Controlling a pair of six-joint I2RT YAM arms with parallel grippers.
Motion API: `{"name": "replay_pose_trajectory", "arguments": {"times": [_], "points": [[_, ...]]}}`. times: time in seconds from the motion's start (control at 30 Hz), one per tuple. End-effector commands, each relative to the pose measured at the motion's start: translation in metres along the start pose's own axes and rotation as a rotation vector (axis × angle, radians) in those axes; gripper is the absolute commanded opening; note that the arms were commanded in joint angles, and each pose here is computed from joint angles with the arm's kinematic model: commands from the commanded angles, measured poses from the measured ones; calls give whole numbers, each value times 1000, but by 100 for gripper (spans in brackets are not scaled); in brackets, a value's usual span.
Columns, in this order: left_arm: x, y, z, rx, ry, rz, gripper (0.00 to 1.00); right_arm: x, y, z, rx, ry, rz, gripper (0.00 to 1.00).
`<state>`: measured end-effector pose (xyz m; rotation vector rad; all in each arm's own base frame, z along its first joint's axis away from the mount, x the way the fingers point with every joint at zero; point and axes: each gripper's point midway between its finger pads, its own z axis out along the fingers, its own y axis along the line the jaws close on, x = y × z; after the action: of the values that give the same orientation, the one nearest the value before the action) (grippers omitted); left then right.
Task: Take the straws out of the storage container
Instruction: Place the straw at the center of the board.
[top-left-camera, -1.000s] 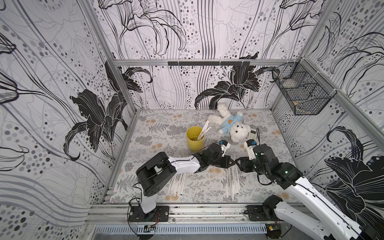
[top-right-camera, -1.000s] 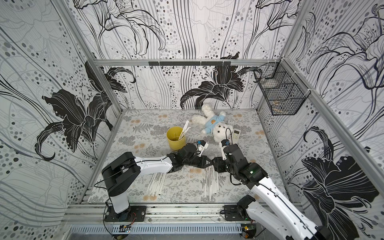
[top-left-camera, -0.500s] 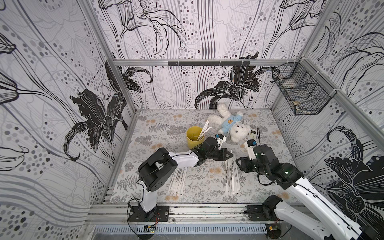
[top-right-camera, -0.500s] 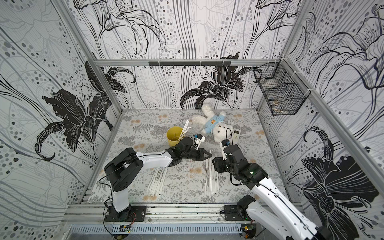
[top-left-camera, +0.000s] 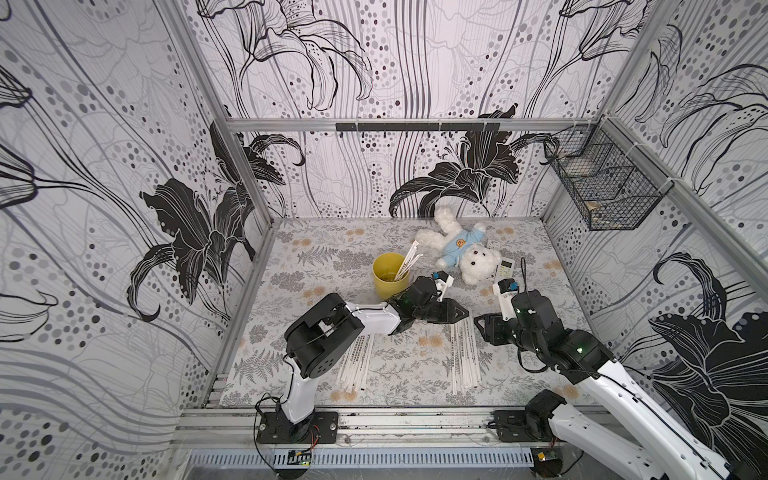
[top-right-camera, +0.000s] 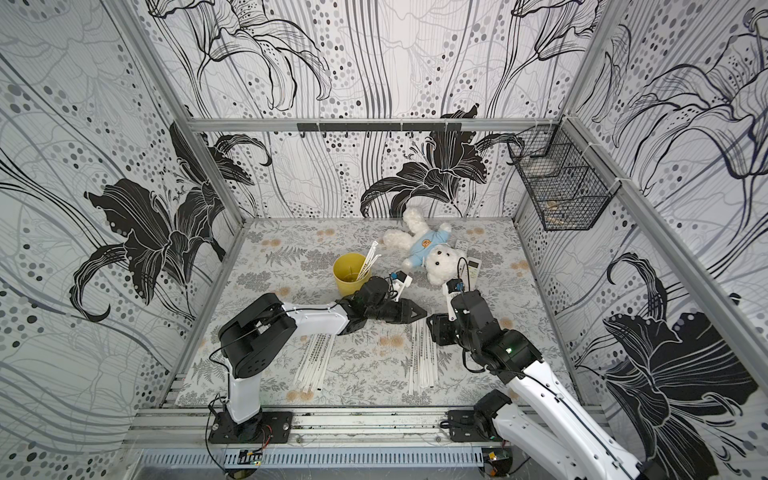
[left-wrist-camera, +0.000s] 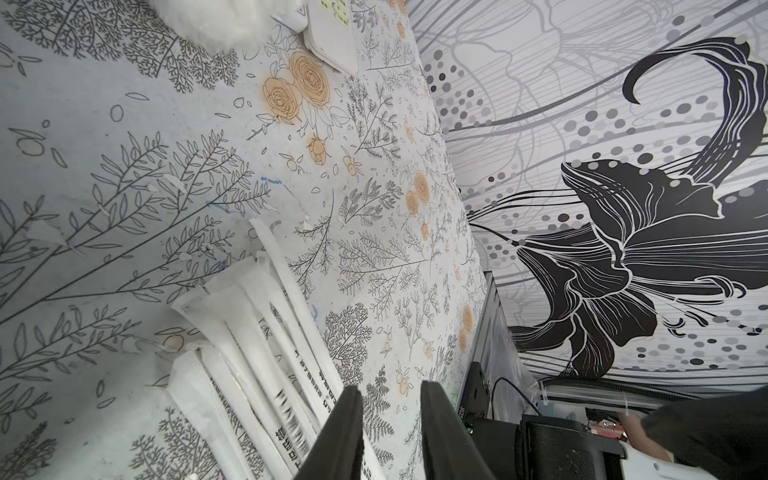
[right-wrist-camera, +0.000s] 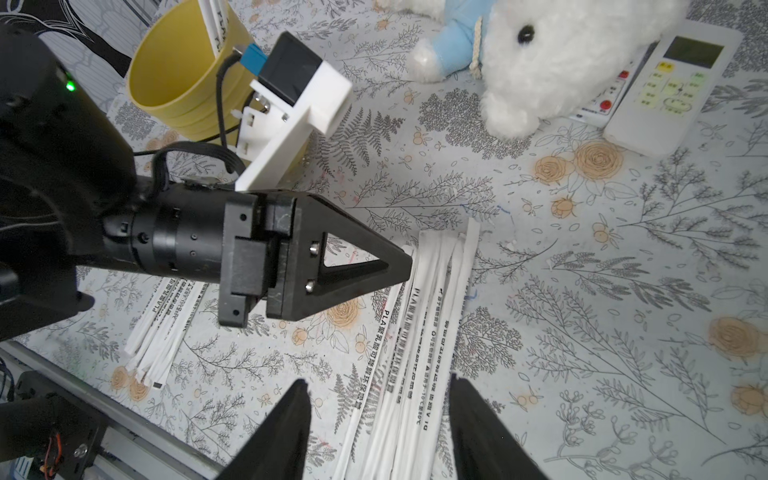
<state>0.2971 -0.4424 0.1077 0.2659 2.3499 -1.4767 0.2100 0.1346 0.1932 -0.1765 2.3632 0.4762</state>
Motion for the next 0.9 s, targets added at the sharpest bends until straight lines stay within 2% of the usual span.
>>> {"name": "replay_pose_trajectory", "arguments": {"times": [0.0, 0.33, 0.53, 0.73, 0.87], "points": [[-12, -12, -6, 22, -42, 42, 32, 3, -7, 2, 29, 2, 12, 57], [-26, -33, -31, 4, -106, 125, 32, -2, 0, 7, 4, -3, 5, 57], [-35, -49, -52, -27, -153, 205, 32, -21, 7, 8, -18, -70, -32, 58], [-54, -76, -99, -88, -278, 393, 32, -57, 31, 4, -124, -223, -64, 56], [-68, -81, -142, -221, -390, 519, 32, -79, 48, 9, -196, -294, -61, 56]]}}
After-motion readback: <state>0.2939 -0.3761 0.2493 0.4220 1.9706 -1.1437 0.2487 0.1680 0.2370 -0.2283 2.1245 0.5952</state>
